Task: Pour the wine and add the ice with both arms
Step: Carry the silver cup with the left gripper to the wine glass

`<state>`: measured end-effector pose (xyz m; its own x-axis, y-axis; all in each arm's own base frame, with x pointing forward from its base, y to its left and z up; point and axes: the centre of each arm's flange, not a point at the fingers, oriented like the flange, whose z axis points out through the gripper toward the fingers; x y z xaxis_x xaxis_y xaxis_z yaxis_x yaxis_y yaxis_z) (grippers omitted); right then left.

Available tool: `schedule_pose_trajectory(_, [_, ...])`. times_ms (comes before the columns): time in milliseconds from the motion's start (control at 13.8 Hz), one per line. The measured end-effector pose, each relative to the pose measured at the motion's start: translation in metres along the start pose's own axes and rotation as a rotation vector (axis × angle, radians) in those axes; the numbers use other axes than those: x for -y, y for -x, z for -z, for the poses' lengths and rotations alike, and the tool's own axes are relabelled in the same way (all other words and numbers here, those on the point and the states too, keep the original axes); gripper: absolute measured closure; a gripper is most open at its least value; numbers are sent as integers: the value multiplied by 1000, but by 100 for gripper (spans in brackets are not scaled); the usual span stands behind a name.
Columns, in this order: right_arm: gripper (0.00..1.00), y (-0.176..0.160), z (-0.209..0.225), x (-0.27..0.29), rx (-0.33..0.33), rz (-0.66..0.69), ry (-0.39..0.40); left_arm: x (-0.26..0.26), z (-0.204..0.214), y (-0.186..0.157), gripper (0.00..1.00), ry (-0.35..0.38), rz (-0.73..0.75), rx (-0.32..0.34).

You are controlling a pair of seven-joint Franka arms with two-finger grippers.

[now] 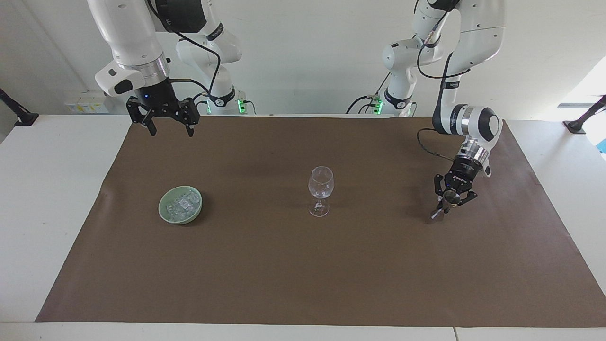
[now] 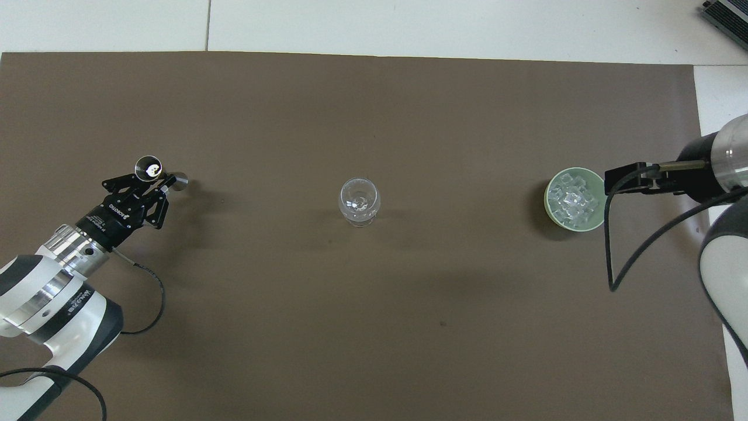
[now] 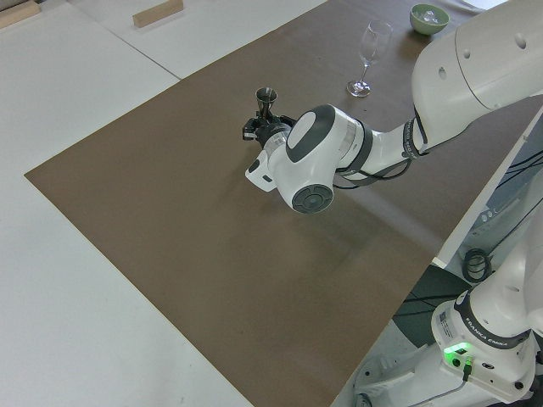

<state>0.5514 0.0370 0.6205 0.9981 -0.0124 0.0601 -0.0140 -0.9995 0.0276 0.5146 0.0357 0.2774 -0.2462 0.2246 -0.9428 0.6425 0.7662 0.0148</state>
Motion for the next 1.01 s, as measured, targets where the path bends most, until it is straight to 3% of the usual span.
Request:
schedule_pose_trajectory(650, [0,0,0,0,0,0,0,99,-57,85,78,66,84,-47])
schedule_pose_trajectory(1011, [0,0,0,0,0,0,0,142,-81,130,78,59,55,-65])
